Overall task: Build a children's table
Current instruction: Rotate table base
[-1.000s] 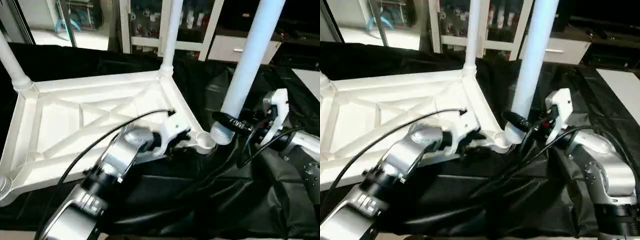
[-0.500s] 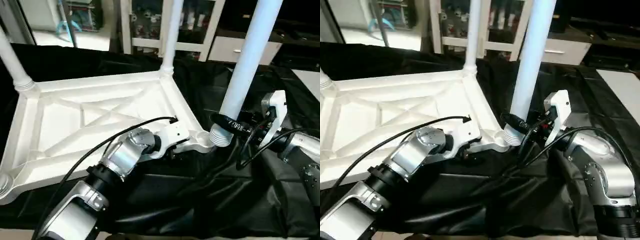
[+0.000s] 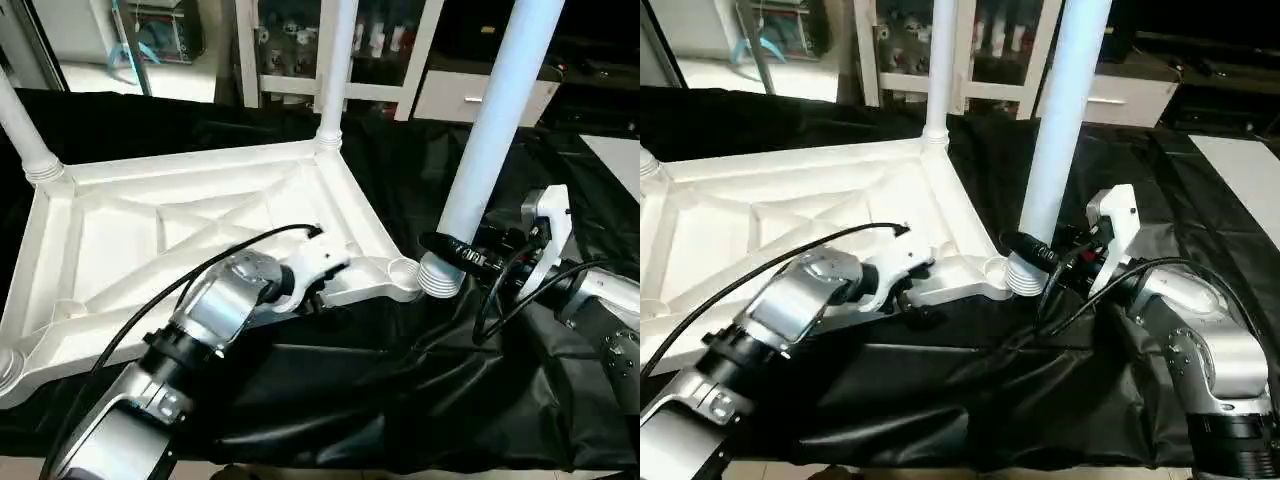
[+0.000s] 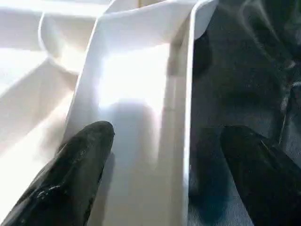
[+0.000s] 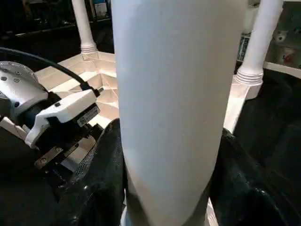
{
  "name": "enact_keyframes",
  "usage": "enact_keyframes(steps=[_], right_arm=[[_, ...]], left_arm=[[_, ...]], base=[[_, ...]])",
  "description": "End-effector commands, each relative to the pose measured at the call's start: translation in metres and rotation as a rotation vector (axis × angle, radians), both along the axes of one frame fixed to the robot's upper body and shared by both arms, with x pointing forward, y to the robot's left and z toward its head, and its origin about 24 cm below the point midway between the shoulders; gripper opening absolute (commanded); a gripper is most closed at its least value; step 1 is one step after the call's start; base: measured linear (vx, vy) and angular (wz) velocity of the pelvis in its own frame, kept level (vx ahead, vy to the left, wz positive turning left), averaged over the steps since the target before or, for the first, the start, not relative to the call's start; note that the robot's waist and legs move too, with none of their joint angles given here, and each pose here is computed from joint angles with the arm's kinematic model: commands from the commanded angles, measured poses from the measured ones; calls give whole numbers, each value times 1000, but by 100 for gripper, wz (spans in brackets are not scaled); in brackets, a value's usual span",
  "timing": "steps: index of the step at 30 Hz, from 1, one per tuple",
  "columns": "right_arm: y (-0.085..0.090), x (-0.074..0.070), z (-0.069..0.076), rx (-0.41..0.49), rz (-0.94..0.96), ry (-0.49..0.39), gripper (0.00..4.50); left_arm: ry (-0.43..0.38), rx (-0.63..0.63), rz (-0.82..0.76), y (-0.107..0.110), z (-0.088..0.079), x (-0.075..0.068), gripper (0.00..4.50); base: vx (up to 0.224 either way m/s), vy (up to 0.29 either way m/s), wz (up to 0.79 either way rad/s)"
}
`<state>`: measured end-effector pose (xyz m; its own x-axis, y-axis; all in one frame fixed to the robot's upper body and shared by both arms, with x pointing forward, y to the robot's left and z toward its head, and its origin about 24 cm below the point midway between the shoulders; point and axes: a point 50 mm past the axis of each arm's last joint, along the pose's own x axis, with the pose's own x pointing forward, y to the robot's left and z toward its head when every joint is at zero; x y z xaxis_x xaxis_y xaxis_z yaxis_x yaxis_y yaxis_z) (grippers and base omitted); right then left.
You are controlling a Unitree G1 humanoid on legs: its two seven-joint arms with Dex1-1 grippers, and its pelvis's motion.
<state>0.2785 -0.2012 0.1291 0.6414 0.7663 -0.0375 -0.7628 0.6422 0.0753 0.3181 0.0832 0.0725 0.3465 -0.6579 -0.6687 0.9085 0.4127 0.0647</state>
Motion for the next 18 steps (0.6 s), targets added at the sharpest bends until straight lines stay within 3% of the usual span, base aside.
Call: enact_keyframes(steps=[1,6,9,18], right_arm=[[2,0,5,2,18,-20,188],[2,0,6,-2,24,-25,188],[2,0,6,-4,25,-28,188],[2,0,6,-6,29,-33,188]], left_arm=[[16,3,30,4,1,0,380],[45,-37,33,-2,5,-3,341],[41,-41,28,-5,7,-4,333],[26,-25,-42,-16,6,-9,249]], base=[[0,0,0],[0,0,0],[0,0,0],[0,0,0]])
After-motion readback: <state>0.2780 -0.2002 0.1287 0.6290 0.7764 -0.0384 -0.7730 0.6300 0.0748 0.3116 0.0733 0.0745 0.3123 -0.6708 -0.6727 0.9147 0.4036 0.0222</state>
